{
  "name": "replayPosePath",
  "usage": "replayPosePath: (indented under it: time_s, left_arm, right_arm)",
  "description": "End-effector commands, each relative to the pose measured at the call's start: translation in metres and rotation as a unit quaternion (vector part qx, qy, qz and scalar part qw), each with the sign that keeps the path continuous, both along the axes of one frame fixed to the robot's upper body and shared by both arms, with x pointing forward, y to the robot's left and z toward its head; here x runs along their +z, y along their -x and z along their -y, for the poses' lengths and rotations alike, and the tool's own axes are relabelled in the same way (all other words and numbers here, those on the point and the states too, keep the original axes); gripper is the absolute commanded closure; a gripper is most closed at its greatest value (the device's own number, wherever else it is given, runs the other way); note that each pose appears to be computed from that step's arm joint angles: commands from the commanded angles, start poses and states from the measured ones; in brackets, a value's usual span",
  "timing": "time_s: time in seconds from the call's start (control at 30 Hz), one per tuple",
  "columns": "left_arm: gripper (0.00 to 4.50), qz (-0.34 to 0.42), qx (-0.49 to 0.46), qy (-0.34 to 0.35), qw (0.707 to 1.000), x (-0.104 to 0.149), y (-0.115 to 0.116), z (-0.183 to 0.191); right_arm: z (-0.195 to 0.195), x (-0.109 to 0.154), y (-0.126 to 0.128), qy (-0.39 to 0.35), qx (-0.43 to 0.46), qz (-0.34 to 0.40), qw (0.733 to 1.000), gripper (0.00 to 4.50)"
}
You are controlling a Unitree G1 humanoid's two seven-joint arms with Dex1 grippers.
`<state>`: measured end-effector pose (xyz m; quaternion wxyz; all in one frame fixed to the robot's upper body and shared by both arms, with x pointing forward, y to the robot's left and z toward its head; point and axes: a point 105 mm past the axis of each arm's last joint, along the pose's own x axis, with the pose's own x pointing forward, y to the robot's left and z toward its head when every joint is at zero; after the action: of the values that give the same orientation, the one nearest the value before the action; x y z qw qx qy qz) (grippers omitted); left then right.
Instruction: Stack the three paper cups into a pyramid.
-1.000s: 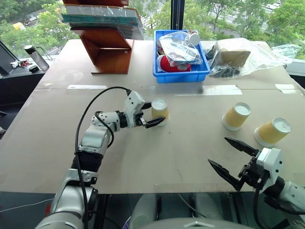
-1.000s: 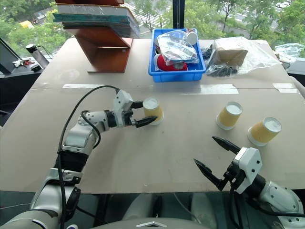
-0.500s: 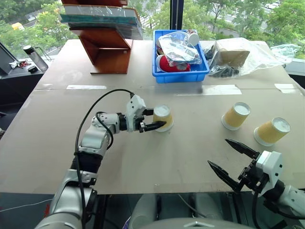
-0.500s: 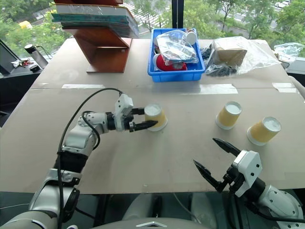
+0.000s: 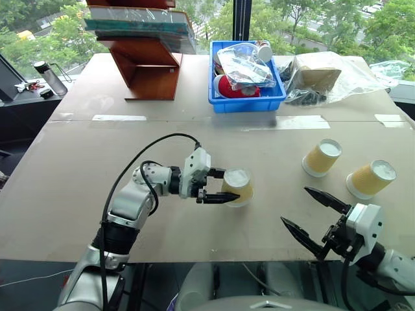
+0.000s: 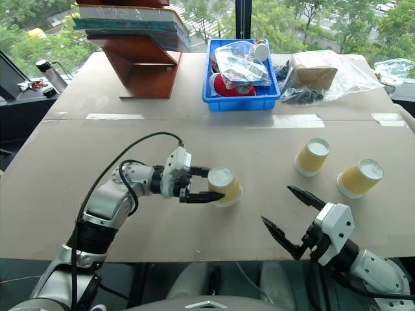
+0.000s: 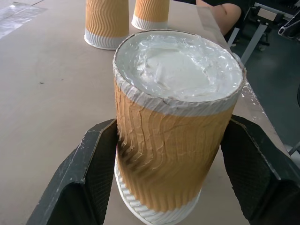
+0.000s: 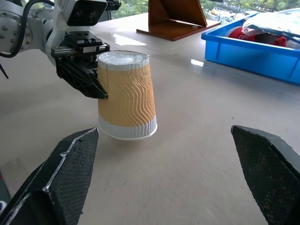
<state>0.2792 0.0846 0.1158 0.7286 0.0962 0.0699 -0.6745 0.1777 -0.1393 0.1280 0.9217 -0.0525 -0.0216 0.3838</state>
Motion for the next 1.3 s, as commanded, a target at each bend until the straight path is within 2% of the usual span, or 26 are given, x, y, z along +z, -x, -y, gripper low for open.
replayPosePath:
  time_s: [0.03,0.33,0.57,0.8,0.83,0.9,0.93,1.13,1.3]
  left_arm:
    - [1.2,0.021,0.004,0.001,1.0,0.005,-0.004,-0.001]
    - [1.2,0.022,0.021,-0.013,0.999,-0.004,-0.003,-0.009]
    - [1.2,0.028,0.027,-0.004,0.999,-0.004,-0.006,0.0]
    - [1.2,0.03,0.031,-0.009,0.999,-0.015,-0.005,0.001]
    - [0.81,0.036,0.03,-0.011,0.999,-0.016,-0.005,0.001]
    - [0.53,0.039,0.03,-0.002,0.999,-0.014,-0.005,0.001]
    - [0.04,0.039,0.031,0.002,0.999,-0.013,-0.005,0.002]
    - [0.04,0.028,0.027,-0.005,0.999,-0.008,0.005,-0.012]
    - [0.04,0.015,0.031,0.018,0.999,0.01,0.023,-0.033]
  right_arm:
    - [-0.002,0.008,0.003,-0.002,0.001,0.018,1.0,0.0]
    - [-0.001,0.007,0.005,-0.002,-0.002,0.015,1.0,0.0]
    - [-0.001,0.008,0.003,-0.002,0.003,0.015,1.0,0.0]
    - [0.003,0.005,0.003,0.004,0.004,0.009,1.0,0.0]
    - [0.003,0.005,0.003,0.003,0.003,0.009,1.0,0.0]
    - [0.003,0.006,0.003,0.003,0.002,0.009,1.0,0.0]
    - [0.003,0.006,0.003,0.003,0.001,0.009,1.0,0.0]
    - [0.003,0.008,0.002,0.01,-0.011,0.017,1.0,0.0]
    - [0.019,0.016,-0.009,0.005,-0.099,0.028,0.995,0.0]
